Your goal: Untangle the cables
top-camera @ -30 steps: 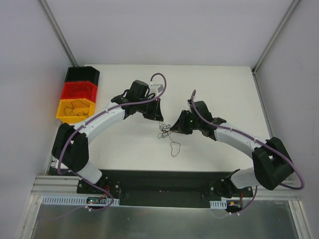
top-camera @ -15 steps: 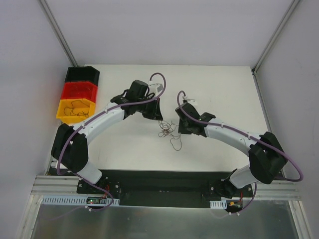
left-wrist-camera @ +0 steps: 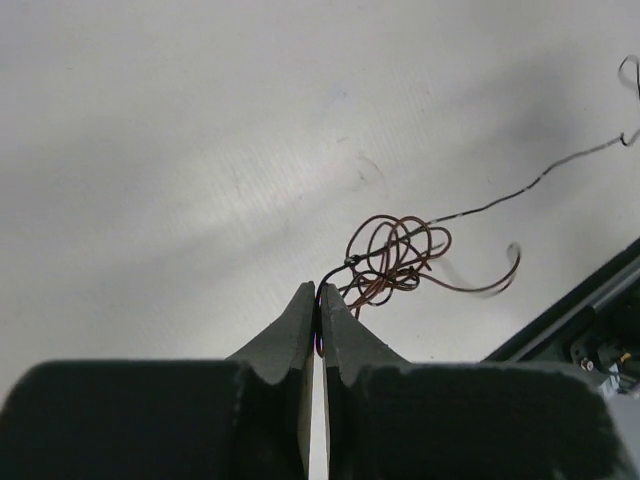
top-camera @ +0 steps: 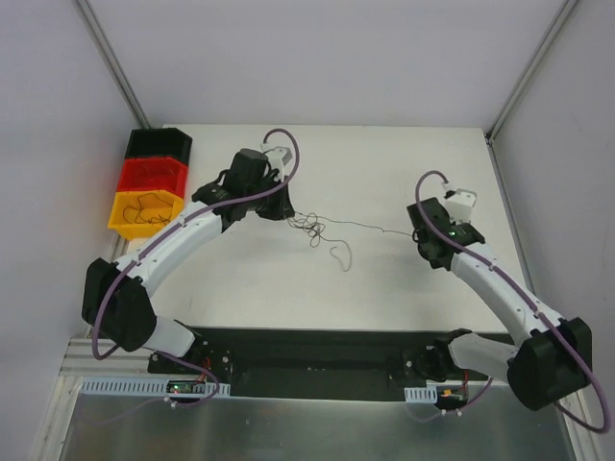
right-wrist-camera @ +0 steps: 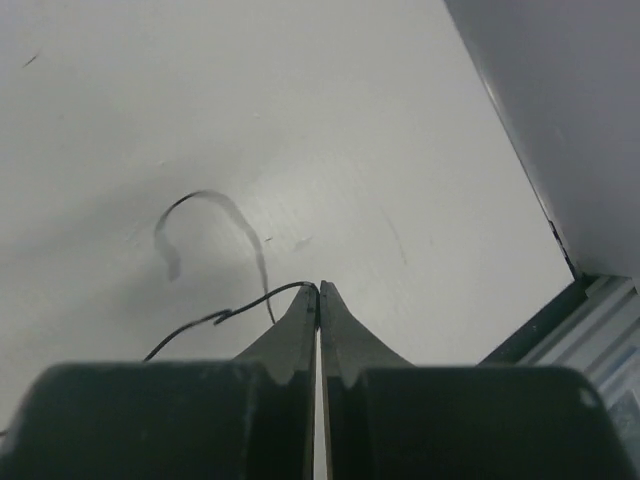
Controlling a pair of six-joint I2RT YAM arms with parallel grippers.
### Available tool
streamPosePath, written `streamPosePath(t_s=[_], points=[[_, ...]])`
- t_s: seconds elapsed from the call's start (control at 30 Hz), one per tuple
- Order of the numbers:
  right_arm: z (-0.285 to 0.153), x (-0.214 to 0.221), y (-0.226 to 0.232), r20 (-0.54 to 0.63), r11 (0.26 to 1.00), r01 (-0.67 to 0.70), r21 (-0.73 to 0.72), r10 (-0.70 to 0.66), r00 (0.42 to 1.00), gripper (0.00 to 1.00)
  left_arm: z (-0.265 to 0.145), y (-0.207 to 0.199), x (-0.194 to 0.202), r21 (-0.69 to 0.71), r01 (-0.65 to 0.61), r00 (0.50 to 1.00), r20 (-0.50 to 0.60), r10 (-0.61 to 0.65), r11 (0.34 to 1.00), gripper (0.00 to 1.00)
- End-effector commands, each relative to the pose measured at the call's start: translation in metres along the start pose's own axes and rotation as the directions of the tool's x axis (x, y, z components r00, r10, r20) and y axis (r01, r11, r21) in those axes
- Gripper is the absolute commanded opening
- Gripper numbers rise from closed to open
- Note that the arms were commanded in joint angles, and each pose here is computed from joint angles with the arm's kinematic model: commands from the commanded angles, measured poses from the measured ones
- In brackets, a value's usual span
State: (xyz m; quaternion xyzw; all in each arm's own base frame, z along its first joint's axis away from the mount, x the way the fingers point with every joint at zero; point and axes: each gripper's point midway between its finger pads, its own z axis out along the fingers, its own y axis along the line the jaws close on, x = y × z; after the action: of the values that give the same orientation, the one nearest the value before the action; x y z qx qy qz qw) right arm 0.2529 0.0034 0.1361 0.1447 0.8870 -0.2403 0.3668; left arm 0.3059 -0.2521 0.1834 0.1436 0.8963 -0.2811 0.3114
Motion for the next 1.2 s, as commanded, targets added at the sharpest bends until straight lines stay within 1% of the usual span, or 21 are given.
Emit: streamPosePath(t_s=[0.0,0.03,0.13,0.17,0.23,0.27,0.33,0.37,0.43,0.5,0.57,0.6,0.67,0.73,0.8,0.87,0.97,1.03,1.17], points=[[0.016,0.007,-0.051,-0.057,0.993,-0.093,0.07,0.097,0.994,0.0,-0.039,0.03,-0.031,-0.179,-0.007,0.986,0.165,0.037,0.984,0.0],[0.02,0.009,-0.054,-0.061,0.99,-0.136,0.044,0.139,0.988,0.0,-0.048,0.035,-0.037,-0.212,-0.002,0.978,0.202,0.046,0.977,0.0],[0.018,0.002,-0.079,-0.007,0.977,-0.19,0.096,0.191,0.982,0.0,-0.074,0.058,-0.047,-0.35,0.031,0.955,0.288,0.076,0.936,0.0],[0.018,0.002,-0.083,-0.016,0.971,-0.221,0.095,0.224,0.975,0.0,-0.084,0.067,-0.051,-0.403,0.05,0.945,0.316,0.088,0.914,0.0],[0.018,-0.002,-0.08,-0.021,0.962,-0.269,0.043,0.27,0.963,0.0,-0.101,0.076,-0.056,-0.461,0.067,0.927,0.358,0.116,0.885,0.0],[0.016,-0.007,-0.079,-0.011,0.96,-0.279,0.03,0.279,0.96,0.0,-0.105,0.075,-0.059,-0.463,0.049,0.921,0.363,0.139,0.885,0.0],[0.011,-0.017,-0.064,-0.007,0.956,-0.283,-0.078,0.283,0.959,0.0,-0.102,0.061,-0.062,-0.401,-0.017,0.92,0.352,0.171,0.916,0.0],[0.007,-0.02,-0.054,0.001,0.949,-0.281,-0.142,0.284,0.959,0.0,-0.097,0.051,-0.06,-0.351,-0.056,0.922,0.34,0.183,0.935,0.0],[-0.003,-0.032,-0.032,0.026,0.918,-0.275,-0.285,0.294,0.956,0.0,-0.08,0.022,-0.056,-0.185,-0.152,0.927,0.313,0.205,0.971,0.03],[-0.011,-0.033,-0.023,0.015,0.903,-0.269,-0.335,0.291,0.957,0.0,-0.068,0.008,-0.051,-0.094,-0.167,0.942,0.278,0.187,0.981,0.04],[-0.016,-0.034,-0.02,0.008,0.898,-0.259,-0.355,0.28,0.96,0.0,-0.06,0.012,-0.046,-0.095,-0.143,0.956,0.243,0.162,0.985,0.03],[-0.017,-0.033,-0.025,0.01,0.906,-0.26,-0.334,0.279,0.96,0.0,-0.06,0.018,-0.046,-0.128,-0.126,0.959,0.238,0.153,0.984,0.0],[-0.02,-0.038,-0.045,0.044,0.924,-0.278,-0.263,0.3,0.953,0.0,-0.063,0.039,-0.047,-0.239,-0.071,0.96,0.246,0.131,0.968,0.0],[-0.024,-0.041,-0.076,0.069,0.934,-0.329,-0.137,0.341,0.938,0.0,-0.082,0.075,-0.052,-0.423,0.044,0.95,0.299,0.093,0.905,0.0],[-0.029,-0.044,-0.105,0.112,0.928,-0.372,-0.039,0.374,0.921,0.0,-0.118,0.112,-0.057,-0.571,0.221,0.909,0.414,0.045,0.791,0.0],[-0.034,-0.046,-0.133,0.157,0.913,-0.405,0.053,0.393,0.906,0.0,-0.157,0.14,-0.056,-0.661,0.358,0.853,0.518,0.056,0.66,0.0],[-0.039,-0.049,-0.158,0.187,0.896,-0.42,0.146,0.392,0.901,0.0,-0.198,0.158,-0.053,-0.697,0.47,0.789,0.606,0.095,0.542,0.0],[-0.038,-0.048,-0.163,0.185,0.883,-0.44,0.162,0.411,0.893,0.0,-0.221,0.164,-0.052,-0.71,0.518,0.757,0.64,0.131,0.478,0.0],[-0.033,-0.047,-0.163,0.163,0.875,-0.453,0.169,0.428,0.889,0.0,-0.25,0.175,-0.049,-0.728,0.572,0.727,0.663,0.178,0.378,0.0]])
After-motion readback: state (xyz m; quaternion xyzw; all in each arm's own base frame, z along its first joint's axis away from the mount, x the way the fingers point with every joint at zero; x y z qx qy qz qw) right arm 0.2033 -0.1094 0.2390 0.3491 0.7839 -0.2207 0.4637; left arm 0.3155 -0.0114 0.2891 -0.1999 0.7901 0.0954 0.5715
